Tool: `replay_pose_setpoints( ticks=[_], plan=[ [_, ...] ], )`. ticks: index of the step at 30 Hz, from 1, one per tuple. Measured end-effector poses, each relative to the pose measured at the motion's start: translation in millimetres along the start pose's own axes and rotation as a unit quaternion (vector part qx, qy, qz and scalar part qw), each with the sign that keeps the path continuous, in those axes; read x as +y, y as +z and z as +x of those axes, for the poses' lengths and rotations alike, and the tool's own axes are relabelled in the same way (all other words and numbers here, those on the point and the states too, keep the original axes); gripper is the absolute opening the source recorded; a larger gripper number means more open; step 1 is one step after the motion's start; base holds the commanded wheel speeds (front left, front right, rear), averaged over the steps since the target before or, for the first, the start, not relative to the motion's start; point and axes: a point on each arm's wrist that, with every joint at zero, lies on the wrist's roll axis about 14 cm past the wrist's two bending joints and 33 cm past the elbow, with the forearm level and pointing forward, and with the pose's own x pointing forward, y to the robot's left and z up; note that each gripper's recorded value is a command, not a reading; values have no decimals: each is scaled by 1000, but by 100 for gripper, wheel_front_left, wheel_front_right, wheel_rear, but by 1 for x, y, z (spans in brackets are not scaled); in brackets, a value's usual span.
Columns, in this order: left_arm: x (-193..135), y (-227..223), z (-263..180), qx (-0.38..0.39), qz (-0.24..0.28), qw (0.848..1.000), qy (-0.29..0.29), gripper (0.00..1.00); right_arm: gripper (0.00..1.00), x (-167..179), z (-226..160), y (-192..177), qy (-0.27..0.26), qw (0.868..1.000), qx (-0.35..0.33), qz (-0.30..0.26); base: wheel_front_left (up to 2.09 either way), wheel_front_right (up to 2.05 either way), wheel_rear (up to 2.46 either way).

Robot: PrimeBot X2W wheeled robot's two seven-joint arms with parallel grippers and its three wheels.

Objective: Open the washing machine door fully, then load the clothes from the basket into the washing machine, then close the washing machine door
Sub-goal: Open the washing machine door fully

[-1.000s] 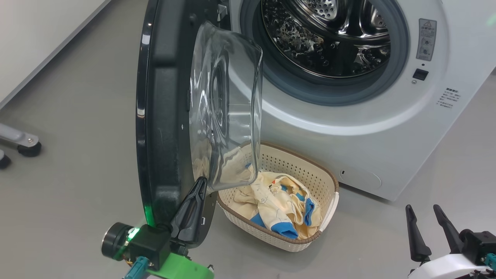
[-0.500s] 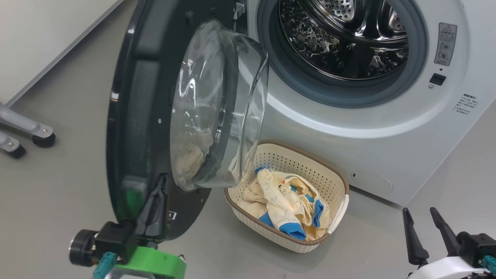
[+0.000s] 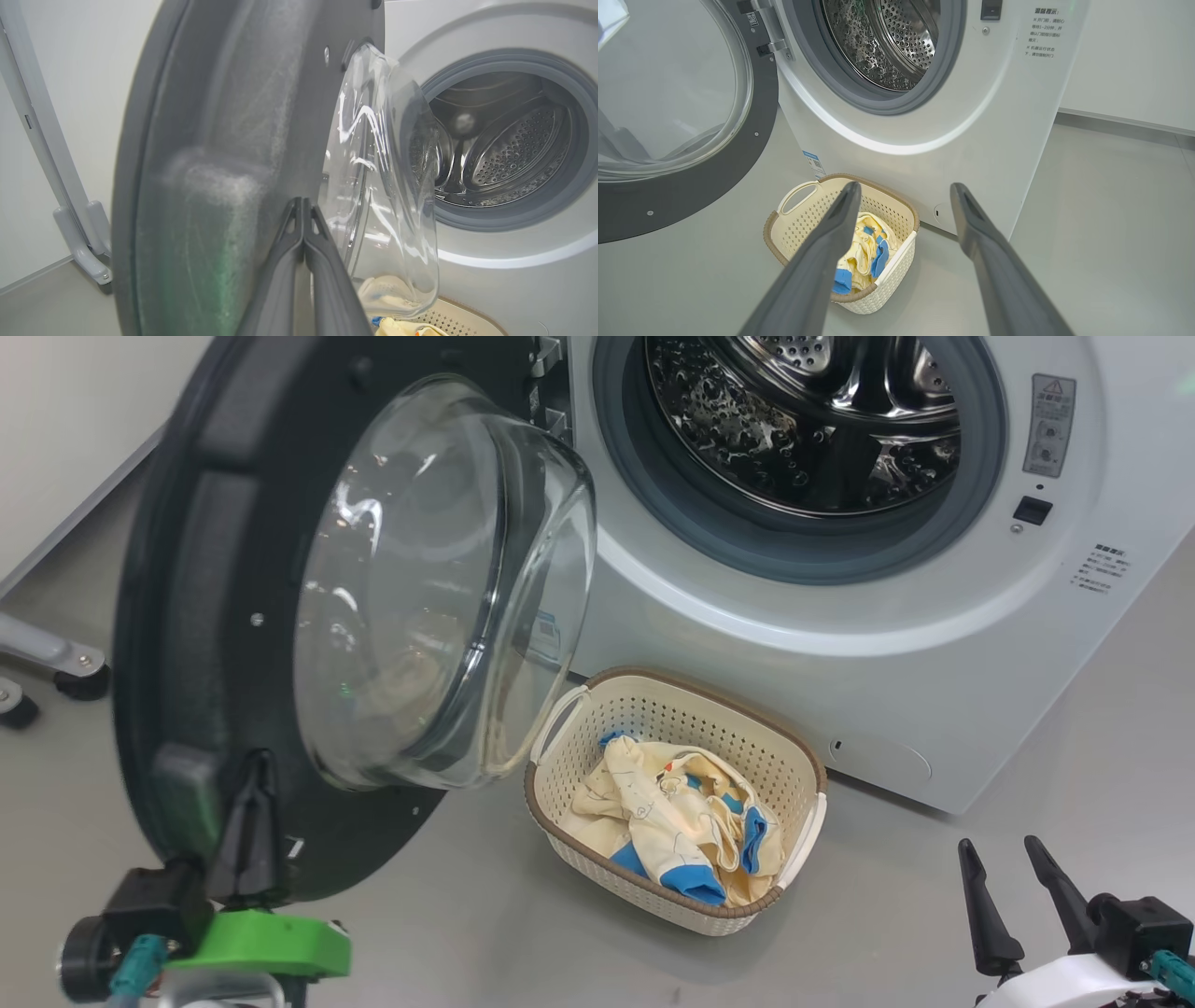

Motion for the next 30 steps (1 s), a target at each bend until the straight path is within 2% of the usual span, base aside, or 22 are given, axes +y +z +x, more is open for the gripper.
replay_pose_setpoints(
  ticks=[9, 30],
  plan=[
    [38, -12, 13, 14, 7, 998, 56, 0, 100, -12, -5, -1, -15, 1000, 2, -3, 0, 0, 0],
    [81, -18, 47, 23, 24, 993, 117, 0, 100, -22, -13, 2, -33, 999, -3, -6, 0, 0, 0]
  ],
)
